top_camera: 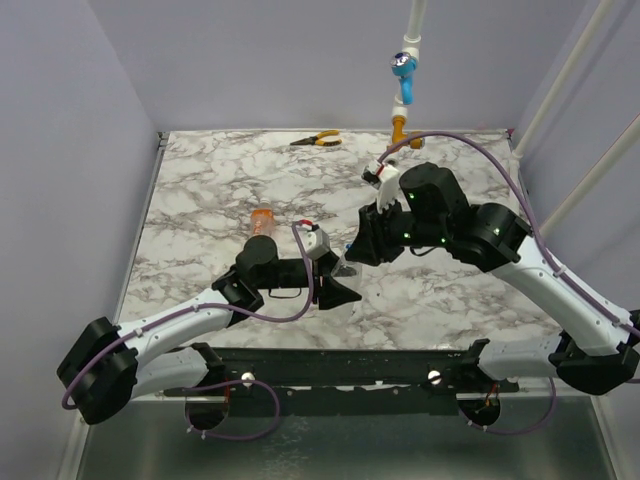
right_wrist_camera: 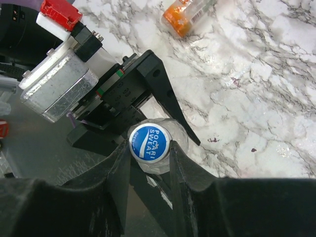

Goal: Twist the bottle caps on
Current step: Screw the bottle cap onto the plastic bottle.

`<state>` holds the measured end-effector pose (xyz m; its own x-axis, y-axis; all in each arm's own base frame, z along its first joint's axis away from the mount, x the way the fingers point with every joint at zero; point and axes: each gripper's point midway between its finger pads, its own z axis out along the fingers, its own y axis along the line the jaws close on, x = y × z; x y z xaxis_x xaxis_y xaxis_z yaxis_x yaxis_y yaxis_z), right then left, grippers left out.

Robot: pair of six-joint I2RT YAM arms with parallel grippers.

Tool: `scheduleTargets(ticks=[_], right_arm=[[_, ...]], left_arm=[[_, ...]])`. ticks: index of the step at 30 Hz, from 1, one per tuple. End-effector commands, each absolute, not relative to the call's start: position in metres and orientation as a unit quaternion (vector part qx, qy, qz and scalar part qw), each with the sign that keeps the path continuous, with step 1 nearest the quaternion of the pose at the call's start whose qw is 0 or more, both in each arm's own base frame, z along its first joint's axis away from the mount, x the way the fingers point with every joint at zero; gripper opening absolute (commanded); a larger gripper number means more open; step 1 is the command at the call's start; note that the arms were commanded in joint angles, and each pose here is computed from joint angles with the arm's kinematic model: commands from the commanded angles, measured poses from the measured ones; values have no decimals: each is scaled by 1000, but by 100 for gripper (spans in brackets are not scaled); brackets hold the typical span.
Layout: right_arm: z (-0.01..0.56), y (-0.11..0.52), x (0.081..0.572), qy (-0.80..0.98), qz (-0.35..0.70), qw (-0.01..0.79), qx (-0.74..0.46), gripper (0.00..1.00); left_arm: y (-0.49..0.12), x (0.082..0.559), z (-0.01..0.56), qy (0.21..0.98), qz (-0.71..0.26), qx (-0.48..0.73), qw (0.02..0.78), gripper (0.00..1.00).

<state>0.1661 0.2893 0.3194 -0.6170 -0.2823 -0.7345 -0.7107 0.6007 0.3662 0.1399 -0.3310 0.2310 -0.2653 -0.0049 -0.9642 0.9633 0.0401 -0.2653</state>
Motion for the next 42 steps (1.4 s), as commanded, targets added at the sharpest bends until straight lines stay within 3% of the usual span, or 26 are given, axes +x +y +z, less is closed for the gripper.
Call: scheduleTargets(ticks=[1,13,25,37,39,42], right_arm=[[317,293,164,832,339,325,-295,30],[322,290,159,819,343,332,-319,30],[268,281,208,904,228,325,-159,26],[250,288,240,928,170,329,-42,25],[251,292,243,927,172,331,-35,27],[256,297,247,923,182,337,-27,39]], left_arm=[[-334,140,264,521,-576,412,477,39],[-333,135,270,509,-581,425,473,40],[-320,236,269,609,-407,302,610,37],[-319,278,268,634,-306,250,665,36],[-318,280,267,634,-301,248,668,36],[-319,278,266,630,-302,256,668,36]])
